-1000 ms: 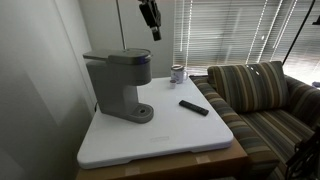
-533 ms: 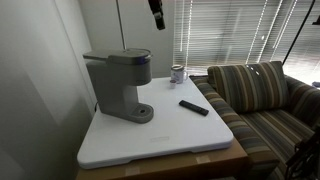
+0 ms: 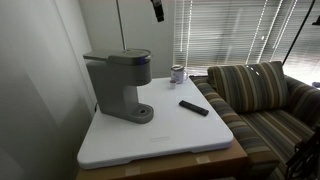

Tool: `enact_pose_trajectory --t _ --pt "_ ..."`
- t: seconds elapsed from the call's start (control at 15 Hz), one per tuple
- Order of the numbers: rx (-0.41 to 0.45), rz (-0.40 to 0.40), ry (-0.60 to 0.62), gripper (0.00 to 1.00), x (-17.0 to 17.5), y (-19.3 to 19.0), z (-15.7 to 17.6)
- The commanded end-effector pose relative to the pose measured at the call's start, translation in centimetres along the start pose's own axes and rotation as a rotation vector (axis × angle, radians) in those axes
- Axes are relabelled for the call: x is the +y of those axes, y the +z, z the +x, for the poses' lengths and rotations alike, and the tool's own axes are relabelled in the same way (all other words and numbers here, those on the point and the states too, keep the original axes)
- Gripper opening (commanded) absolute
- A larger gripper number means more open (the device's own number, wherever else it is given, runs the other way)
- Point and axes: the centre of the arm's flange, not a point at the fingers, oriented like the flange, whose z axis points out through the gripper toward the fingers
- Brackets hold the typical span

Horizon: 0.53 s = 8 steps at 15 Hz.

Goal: Close the coffeemaker

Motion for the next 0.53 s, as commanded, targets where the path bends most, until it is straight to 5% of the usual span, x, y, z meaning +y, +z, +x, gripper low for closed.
enact_pose_trajectory --t 0.0,0.47 --pt "0.010 -0.011 -0.035 1.00 0.8 -2.0 1.0" --pt "0.016 -0.004 -0.026 1.00 -0.3 -0.4 0.1"
